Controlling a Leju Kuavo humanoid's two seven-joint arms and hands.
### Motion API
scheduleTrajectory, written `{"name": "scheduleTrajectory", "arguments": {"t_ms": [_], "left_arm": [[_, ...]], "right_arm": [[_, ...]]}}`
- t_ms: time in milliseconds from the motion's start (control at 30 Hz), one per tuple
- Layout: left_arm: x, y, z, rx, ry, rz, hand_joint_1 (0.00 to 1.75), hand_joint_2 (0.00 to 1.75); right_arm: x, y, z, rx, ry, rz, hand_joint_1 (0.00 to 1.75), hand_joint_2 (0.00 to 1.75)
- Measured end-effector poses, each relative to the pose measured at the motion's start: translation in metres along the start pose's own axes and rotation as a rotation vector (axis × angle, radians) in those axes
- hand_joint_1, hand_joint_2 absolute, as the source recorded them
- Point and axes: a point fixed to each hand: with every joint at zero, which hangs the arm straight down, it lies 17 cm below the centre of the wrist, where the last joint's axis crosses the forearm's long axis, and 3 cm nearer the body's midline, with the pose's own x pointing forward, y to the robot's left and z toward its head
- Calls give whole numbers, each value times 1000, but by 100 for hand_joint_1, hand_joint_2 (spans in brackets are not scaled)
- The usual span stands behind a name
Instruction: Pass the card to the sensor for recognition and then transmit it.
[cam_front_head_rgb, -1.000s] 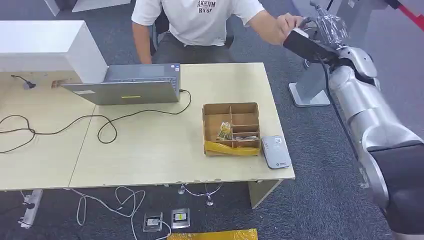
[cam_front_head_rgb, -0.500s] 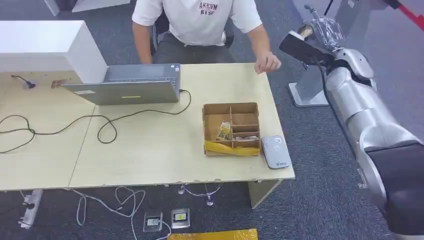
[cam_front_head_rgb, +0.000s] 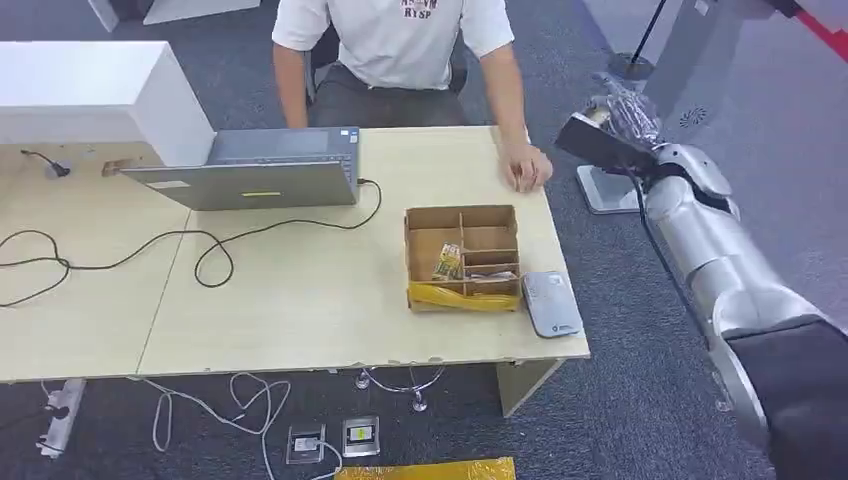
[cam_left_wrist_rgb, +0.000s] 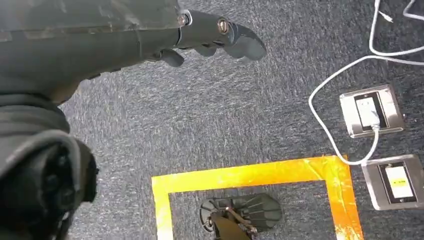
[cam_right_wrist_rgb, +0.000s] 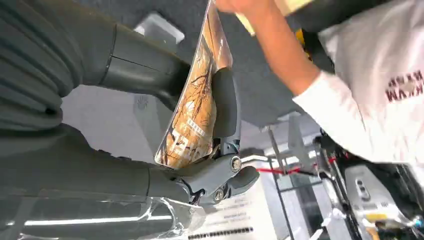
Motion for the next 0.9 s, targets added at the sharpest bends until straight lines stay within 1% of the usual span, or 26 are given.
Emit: {"name": "scheduleTrajectory", "arguments": {"t_ms": [33,67,133,233,367,500,667,900], "left_arm": [[0,0,0,0,1,1,0,0],[-1,0,0,1,6,6,0,0],[-3,1,0,5,12,10,0,0],[-3,2,0,9,14,10,0,0],[-4,2,0,12,15,12,0,0],[-4,2,0,11,15,11,0,0],[-4,2,0,13,16,11,0,0],[-4,3,0,18,15,10,0,0]], "right_arm": [[-1,3,2,5,1,-4,175,175],[-6,25,11,46,2,-21,175,175],[-9,44,25,88,-9,-42,175,175],[-13,54,34,113,1,-56,175,175],[-19,78,51,150,19,-62,175,175],[-27,99,70,184,31,-34,175,175],[-31,114,85,210,31,-7,175,175],[-26,135,99,245,18,11,175,175]]}}
